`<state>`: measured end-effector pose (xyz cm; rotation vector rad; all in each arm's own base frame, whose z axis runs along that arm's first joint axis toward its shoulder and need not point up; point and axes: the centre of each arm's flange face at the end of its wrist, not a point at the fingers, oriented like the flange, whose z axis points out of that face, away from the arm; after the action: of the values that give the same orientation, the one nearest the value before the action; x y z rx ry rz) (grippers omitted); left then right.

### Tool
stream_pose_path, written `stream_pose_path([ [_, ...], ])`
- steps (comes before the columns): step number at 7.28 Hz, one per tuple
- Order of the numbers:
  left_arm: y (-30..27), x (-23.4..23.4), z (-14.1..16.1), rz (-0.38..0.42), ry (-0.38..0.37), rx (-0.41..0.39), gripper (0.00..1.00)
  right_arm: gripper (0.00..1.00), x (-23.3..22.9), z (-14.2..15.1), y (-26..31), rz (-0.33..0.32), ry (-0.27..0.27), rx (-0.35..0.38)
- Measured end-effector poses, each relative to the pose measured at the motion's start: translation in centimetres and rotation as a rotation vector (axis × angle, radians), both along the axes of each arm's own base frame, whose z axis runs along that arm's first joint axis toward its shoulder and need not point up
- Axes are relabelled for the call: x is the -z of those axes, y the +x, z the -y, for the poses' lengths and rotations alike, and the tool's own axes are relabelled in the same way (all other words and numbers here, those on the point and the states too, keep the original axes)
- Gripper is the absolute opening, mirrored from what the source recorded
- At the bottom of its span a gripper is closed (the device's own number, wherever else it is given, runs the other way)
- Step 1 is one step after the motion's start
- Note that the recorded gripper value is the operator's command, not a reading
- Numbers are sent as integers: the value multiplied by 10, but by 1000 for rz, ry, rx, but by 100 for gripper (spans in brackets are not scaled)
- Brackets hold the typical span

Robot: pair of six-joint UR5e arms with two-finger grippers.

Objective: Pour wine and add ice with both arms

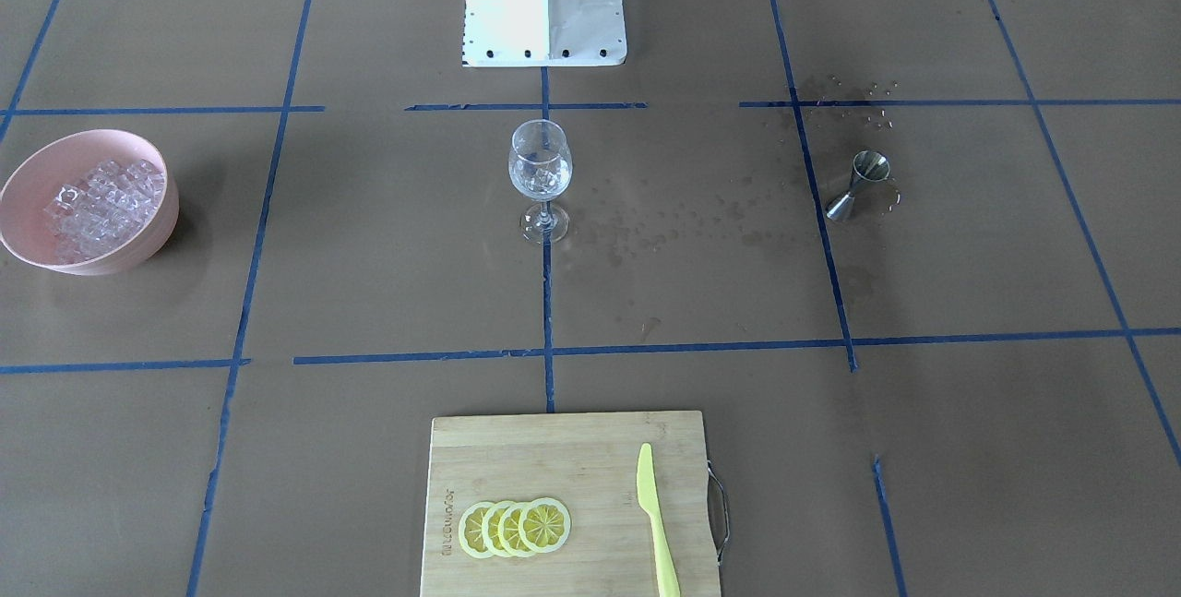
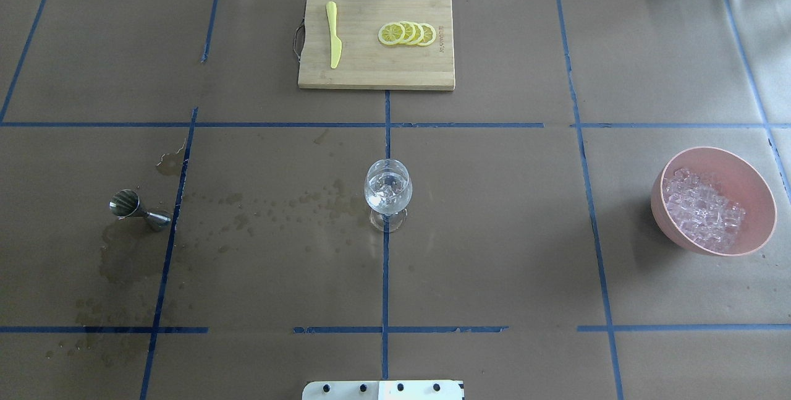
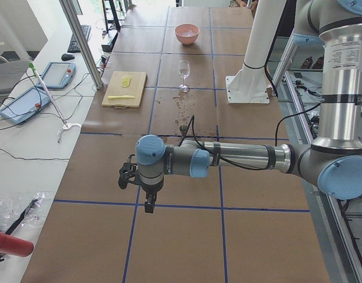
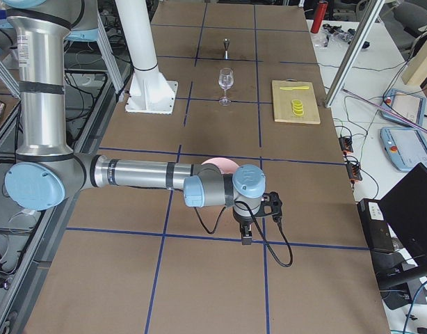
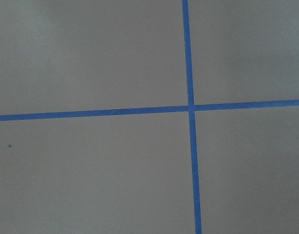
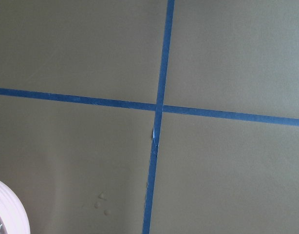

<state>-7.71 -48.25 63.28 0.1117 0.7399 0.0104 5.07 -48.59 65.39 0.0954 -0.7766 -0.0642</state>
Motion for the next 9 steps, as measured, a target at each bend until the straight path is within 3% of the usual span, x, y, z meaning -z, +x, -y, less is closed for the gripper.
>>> stream_pose_path([
  [9,0,0,1,0,10,-1,100,100,-2,-1,0,-1,-9,-4],
])
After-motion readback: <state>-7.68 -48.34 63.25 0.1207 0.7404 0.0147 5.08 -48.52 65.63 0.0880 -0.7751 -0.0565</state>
